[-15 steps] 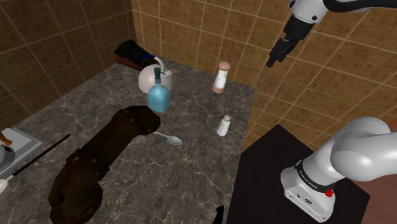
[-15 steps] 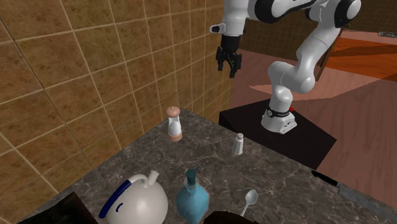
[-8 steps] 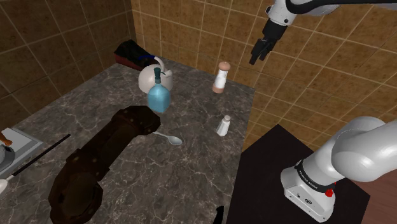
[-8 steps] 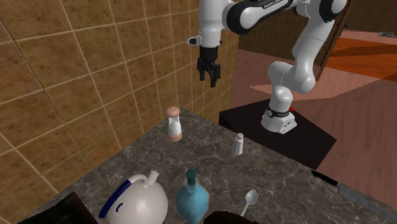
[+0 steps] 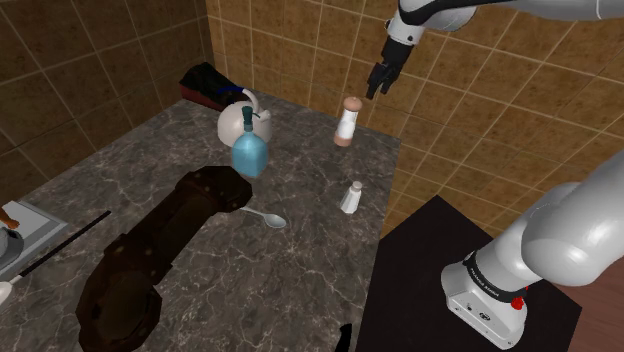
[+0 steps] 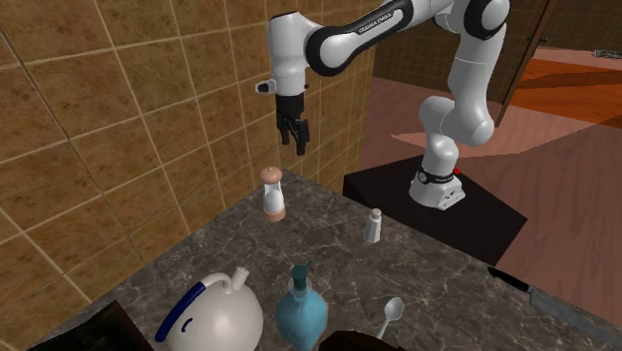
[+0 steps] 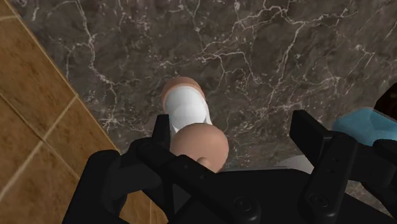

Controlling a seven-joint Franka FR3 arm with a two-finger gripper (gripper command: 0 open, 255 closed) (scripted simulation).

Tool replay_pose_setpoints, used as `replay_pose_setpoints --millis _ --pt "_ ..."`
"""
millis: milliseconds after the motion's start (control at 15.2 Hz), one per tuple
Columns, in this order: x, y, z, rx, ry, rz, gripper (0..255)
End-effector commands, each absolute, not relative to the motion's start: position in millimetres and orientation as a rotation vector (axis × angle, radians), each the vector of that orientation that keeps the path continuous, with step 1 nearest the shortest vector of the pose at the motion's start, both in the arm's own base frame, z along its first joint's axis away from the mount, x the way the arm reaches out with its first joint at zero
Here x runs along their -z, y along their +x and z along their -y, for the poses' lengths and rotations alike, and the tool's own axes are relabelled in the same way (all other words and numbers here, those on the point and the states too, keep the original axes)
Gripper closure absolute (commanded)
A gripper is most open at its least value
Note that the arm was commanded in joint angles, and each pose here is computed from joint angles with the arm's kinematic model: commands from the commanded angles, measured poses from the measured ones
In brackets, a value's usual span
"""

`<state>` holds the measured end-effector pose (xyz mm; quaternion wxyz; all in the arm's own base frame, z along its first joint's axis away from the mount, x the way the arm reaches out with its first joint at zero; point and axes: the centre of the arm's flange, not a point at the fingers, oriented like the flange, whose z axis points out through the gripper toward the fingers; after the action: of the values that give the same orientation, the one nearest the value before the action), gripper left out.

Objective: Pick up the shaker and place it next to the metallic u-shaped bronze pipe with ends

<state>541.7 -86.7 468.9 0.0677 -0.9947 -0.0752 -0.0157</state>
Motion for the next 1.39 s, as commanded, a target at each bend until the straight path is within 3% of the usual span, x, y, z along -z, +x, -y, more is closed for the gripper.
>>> replay_pose_setpoints --millis 0,264,726,1254,1320 --pt "-455.3 565.9 92.6 0.036 -2.984 0.244 0" --pt "-433.4 606.6 99.4 0.019 -2.963 0.271 0" --pt "-393.9 606.5 92.8 0.019 -2.963 0.271 0" --pt "-394.0 606.5 92.8 0.018 -2.963 0.271 0" --pt "-394.0 606.5 92.8 0.018 -2.963 0.271 255"
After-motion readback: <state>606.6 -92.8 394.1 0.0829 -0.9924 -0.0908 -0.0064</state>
